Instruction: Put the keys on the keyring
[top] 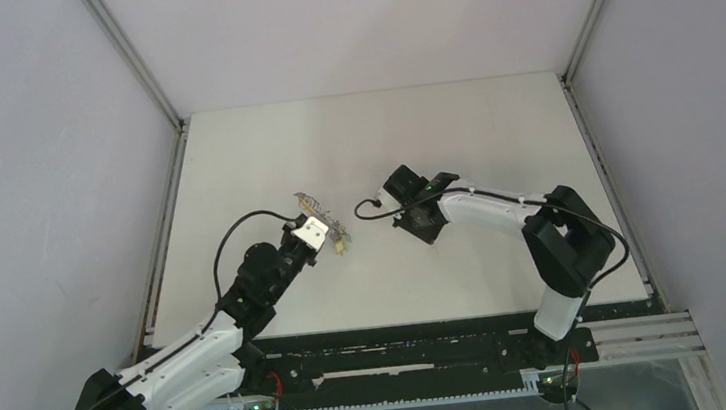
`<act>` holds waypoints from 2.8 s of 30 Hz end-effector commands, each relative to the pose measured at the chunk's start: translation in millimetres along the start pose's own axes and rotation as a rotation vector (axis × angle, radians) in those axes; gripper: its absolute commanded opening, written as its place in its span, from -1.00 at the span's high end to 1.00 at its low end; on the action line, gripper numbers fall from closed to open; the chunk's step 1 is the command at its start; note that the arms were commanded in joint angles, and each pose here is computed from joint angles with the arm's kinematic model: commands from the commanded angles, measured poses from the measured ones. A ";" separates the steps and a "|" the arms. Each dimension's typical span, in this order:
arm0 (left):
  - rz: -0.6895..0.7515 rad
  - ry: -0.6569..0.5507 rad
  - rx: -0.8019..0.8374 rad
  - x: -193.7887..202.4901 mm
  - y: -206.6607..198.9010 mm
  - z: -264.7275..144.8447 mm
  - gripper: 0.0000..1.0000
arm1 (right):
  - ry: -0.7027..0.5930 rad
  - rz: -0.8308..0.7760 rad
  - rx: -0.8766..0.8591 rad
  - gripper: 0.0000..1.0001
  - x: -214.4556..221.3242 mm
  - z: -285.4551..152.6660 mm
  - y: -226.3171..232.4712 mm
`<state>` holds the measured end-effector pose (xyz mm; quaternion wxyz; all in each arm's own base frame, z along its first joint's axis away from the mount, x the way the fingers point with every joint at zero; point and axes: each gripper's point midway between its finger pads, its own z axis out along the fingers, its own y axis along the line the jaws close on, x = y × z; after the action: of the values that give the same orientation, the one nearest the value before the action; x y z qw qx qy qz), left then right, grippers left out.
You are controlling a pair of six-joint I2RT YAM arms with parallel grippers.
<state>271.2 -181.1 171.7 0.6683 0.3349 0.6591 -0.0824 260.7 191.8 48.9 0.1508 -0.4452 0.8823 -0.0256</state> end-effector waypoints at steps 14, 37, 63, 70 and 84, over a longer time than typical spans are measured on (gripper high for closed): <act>-0.018 -0.086 -0.036 -20.6 8.7 -0.1 1.00 | -0.172 -0.064 -0.068 0.97 -78.1 25.7 12.1; -0.021 -0.090 -0.006 -22.2 3.7 0.5 1.00 | -0.318 0.010 -0.136 0.48 -64.0 7.0 12.9; -0.019 -0.088 0.019 -22.1 -0.9 2.9 1.00 | -0.452 0.477 -0.543 0.54 -65.8 20.1 -3.0; -0.019 -0.089 0.024 -22.3 -1.7 3.3 0.99 | -0.434 0.503 -0.556 0.54 -64.0 27.2 -3.9; -0.018 -0.090 0.028 -22.6 -2.4 3.2 0.99 | -0.452 0.515 -0.497 0.53 -65.5 21.0 -15.8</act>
<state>267.8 -187.8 168.5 0.6624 0.3491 0.6557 -0.0972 294.9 230.9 21.3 0.1821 -0.2254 0.9012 0.3223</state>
